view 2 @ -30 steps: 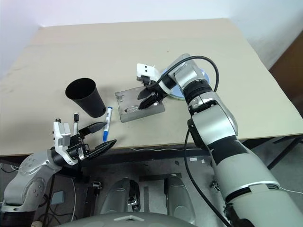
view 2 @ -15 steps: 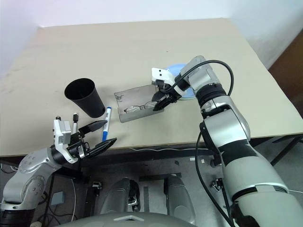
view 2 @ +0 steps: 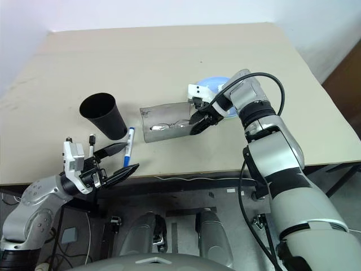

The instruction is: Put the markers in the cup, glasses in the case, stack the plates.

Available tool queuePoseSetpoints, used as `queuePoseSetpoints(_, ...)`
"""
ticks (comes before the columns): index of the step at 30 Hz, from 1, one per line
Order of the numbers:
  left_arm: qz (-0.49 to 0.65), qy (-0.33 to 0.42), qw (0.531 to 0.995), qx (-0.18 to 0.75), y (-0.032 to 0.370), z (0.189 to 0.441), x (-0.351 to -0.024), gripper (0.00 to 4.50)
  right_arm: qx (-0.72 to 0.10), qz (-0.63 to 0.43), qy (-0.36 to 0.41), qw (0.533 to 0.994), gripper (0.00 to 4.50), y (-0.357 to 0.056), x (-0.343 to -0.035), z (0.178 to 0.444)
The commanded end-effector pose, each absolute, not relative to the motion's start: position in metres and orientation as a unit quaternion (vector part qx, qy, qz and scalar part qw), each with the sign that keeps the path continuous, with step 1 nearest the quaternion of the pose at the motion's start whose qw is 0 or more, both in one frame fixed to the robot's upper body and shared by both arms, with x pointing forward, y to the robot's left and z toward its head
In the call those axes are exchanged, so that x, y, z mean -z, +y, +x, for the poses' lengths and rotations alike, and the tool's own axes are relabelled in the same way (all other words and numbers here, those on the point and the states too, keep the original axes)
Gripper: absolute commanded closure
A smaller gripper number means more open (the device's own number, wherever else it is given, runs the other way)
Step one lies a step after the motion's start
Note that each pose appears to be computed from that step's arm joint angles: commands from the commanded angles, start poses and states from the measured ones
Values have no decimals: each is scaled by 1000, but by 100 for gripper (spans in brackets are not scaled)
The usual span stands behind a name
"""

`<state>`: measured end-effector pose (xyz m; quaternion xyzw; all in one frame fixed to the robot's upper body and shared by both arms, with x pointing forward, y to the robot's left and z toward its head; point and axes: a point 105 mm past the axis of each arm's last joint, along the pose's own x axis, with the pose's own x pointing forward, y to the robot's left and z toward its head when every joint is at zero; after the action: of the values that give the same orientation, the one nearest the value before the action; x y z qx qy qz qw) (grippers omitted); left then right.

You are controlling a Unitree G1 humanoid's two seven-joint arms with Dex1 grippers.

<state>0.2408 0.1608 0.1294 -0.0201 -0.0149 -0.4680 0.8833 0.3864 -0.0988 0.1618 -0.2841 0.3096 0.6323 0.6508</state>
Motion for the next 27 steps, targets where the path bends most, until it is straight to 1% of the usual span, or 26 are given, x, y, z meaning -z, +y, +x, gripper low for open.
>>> queuePoseSetpoints(1, -9, -31, 877, 479, 158, 239, -139, 0, -627, -282, 318, 653, 238, -106, -161, 386)
queuePoseSetpoints(2, -8, -30, 877, 479, 158, 239, -139, 0, -626, -282, 320, 653, 257, -107, -161, 385)
queuePoseSetpoints(5, -9, -29, 877, 480, 159, 239, -139, 0, -626, -281, 321, 653, 354, -107, -160, 385)
queuePoseSetpoints(10, -10, -28, 876, 481, 158, 240, -137, 0, -638, -284, 299, 650, 354, -101, -166, 384)
queuePoseSetpoints(17, -10, -26, 877, 479, 159, 239, -135, 0, -651, -284, 290, 641, 354, -93, -169, 379)
queuePoseSetpoints(20, -10, -25, 877, 479, 159, 239, -133, 0, -657, -281, 291, 636, 408, -91, -170, 377)
queuePoseSetpoints(21, -10, -25, 877, 479, 159, 239, -133, 0, -658, -280, 291, 635, 444, -91, -170, 376)
queuePoseSetpoints(27, -15, -24, 877, 480, 157, 237, -132, 0, -657, -273, 305, 633, 448, -91, -168, 375)
